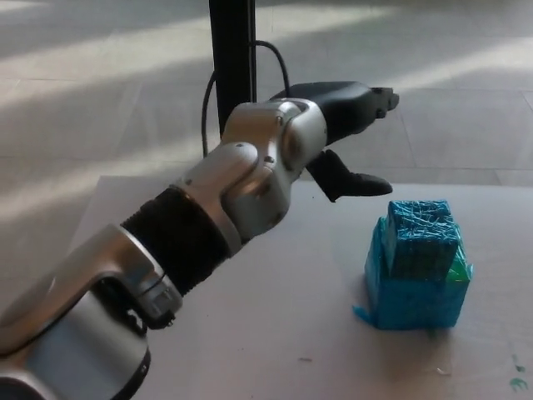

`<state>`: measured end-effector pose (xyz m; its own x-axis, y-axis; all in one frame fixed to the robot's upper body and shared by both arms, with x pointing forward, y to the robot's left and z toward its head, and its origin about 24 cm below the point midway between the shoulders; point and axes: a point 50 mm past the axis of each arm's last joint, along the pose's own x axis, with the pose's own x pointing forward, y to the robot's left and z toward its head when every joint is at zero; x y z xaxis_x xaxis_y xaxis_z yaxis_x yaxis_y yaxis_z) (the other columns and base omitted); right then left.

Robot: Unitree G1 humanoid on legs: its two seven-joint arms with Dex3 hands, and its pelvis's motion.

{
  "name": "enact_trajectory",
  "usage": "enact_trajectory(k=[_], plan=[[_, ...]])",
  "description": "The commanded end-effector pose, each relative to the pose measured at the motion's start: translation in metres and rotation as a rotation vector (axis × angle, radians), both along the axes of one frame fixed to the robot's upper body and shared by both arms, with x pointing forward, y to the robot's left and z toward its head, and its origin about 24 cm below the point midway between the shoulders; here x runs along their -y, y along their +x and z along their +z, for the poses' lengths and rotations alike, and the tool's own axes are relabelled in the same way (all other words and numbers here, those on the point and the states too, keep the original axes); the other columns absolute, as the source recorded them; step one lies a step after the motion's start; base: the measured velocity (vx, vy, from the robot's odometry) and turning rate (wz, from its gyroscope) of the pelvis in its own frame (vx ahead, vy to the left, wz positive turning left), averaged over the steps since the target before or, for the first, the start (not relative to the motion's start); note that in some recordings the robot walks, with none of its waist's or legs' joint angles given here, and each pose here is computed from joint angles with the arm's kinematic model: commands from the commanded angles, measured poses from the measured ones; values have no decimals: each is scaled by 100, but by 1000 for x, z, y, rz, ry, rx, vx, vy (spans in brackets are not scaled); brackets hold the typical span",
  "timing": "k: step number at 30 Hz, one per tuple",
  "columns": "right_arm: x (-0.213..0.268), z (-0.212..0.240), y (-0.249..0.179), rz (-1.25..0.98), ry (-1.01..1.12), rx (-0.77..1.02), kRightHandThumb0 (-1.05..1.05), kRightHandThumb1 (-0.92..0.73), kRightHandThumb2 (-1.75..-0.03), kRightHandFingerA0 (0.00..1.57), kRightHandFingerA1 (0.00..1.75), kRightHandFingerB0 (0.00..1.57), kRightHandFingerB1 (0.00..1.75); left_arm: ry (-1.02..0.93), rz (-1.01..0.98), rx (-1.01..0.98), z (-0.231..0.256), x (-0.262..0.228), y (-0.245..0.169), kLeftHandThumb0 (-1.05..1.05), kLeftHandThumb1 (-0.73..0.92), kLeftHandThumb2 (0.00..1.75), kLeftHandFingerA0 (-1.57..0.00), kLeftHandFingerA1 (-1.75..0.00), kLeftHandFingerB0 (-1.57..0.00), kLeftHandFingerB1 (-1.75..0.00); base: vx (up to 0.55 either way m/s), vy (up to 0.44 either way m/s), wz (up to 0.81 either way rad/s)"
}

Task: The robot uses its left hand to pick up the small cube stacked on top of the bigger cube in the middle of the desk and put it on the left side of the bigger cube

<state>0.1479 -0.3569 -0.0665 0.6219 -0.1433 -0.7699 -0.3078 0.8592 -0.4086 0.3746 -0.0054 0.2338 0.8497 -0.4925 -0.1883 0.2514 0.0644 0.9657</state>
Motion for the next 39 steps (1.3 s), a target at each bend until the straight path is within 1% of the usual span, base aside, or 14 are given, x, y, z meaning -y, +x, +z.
enact_trajectory(k=[1,5,6,10,11,12,13,14,20,22,23,25,38,39], plan=[[8,5,-3,-18,-5,-15,-94,-76,-61,26,94,28,76,181,-96,121,14,25,-7,-95,52,101,0,0,-11,-6,0,0,0],[8,6,-3,0,0,-14,-95,-76,-62,25,92,28,75,232,-123,154,20,45,-13,-105,67,68,0,-18,0,-31,0,0,0],[8,7,1,16,-6,-18,-94,-56,-109,26,78,37,75,241,-127,152,23,51,-15,-96,52,103,0,0,-15,0,0,0,0],[7,4,2,44,-76,-8,-98,-76,-62,29,91,27,72,204,-164,127,22,64,-21,-96,52,104,0,-5,-16,0,0,0,0],[7,4,2,45,-71,-11,-95,-56,-111,34,80,23,66,181,-173,111,20,67,-23,-96,51,104,0,-8,-13,-3,0,0,0],[7,4,2,43,-65,-10,-101,-73,-63,32,92,24,72,161,-177,76,18,70,-24,-94,48,103,0,-9,-10,0,0,0,0],[6,5,2,49,-56,-9,-96,-56,-113,41,85,26,70,153,-186,41,13,74,-26,-95,50,105,0,-10,-14,0,0,0,0],[6,6,3,32,-32,-10,-99,-75,-61,31,97,27,79,161,-188,24,8,75,-27,-104,49,97,0,-8,-12,-5,0,0,0],[2,9,8,13,-2,-6,-98,-75,-63,34,97,30,78,175,-142,-130,-9,65,-20,-105,66,68,0,0,0,-6,0,0,0],[1,9,9,16,2,-5,-97,-57,-113,43,87,36,75,156,-114,-195,-14,61,-17,-105,66,65,0,0,0,0,0,0,0],[1,9,9,22,-6,-7,-99,-76,-62,37,99,34,79,144,-97,-237,-17,59,-16,-105,66,65,0,0,0,0,0,0,0],[-1,9,9,18,-11,-6,-93,-56,-113,40,84,34,72,142,-61,-313,-24,54,-14,-105,66,66,0,0,0,0,0,0,0],[-2,14,20,0,-6,4,-97,-73,-61,36,100,33,78,296,30,-366,-41,29,-3,-105,54,107,0,-16,0,0,0,0,0],[-3,14,21,-38,8,12,-93,-51,-108,39,86,40,76,262,33,-395,-45,29,-5,-105,56,104,0,-17,0,-4,0,0,0]])
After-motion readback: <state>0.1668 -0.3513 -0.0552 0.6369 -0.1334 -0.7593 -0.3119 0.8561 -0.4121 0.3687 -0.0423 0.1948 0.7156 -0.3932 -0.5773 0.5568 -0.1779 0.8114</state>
